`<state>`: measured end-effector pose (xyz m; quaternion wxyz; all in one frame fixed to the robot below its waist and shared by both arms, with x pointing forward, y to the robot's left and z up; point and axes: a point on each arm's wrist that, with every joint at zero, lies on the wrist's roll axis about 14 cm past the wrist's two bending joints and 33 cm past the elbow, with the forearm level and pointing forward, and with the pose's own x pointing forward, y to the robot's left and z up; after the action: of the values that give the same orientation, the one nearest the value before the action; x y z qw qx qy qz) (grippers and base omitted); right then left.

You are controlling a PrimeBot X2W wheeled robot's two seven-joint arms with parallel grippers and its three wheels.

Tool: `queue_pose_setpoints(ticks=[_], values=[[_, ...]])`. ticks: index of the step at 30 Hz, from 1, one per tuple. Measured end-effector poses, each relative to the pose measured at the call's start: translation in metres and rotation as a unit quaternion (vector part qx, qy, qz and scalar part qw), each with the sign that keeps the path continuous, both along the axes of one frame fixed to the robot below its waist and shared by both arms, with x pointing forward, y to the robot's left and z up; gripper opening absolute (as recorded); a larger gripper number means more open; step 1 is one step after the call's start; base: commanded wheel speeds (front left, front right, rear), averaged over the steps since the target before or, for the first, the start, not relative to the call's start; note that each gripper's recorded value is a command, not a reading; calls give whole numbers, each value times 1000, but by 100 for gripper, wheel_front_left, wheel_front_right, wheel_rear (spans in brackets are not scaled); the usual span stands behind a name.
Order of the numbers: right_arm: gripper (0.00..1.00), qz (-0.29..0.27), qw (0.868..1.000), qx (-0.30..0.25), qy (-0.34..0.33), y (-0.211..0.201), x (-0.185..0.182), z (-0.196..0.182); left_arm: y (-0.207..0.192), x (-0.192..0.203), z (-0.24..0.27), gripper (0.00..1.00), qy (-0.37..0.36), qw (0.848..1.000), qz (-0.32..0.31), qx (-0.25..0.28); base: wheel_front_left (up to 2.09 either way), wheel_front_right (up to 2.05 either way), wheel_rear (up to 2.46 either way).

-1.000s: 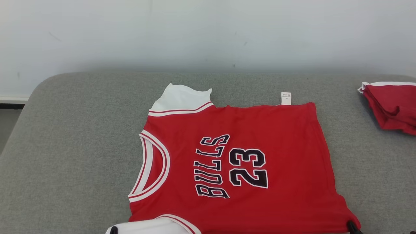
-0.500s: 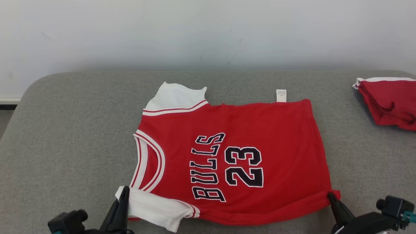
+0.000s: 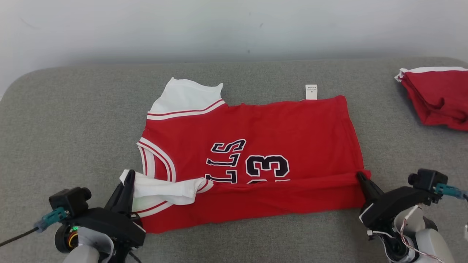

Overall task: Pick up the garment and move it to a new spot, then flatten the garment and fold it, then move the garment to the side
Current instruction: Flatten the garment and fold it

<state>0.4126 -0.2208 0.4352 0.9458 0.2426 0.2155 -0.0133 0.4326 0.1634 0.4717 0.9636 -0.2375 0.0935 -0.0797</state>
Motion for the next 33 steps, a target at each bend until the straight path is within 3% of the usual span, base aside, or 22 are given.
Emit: queue_pose_setpoints(ticks=[7,8,9,10,11,12,22,33], values=[[0,8,1000,-10,4,7,17,-8,-3,16,-10,0,6,1000,-13,16,0,0,0],[18,9,1000,-11,3,8,18,-9,-4,17,-11,0,6,1000,-15,18,0,0,0],[49,8,1000,-12,-2,9,19,-8,-4,18,-11,0,5,1000,-15,19,0,0,0],[100,9,1000,-15,-6,9,19,-7,-4,19,-11,22,1,1000,-15,24,0,0,0],[100,9,1000,-19,-12,8,20,-4,-4,19,-9,86,-4,999,-14,28,0,0,0],[100,9,999,-24,-18,7,20,-2,-3,20,-8,100,-7,999,-12,30,0,0,0],[100,10,996,-67,-50,-12,4,11,8,7,3,100,-37,999,9,30,0,0,0],[100,29,993,-114,-23,-21,-11,-8,23,-40,-43,100,25,998,36,46,0,0,0]])
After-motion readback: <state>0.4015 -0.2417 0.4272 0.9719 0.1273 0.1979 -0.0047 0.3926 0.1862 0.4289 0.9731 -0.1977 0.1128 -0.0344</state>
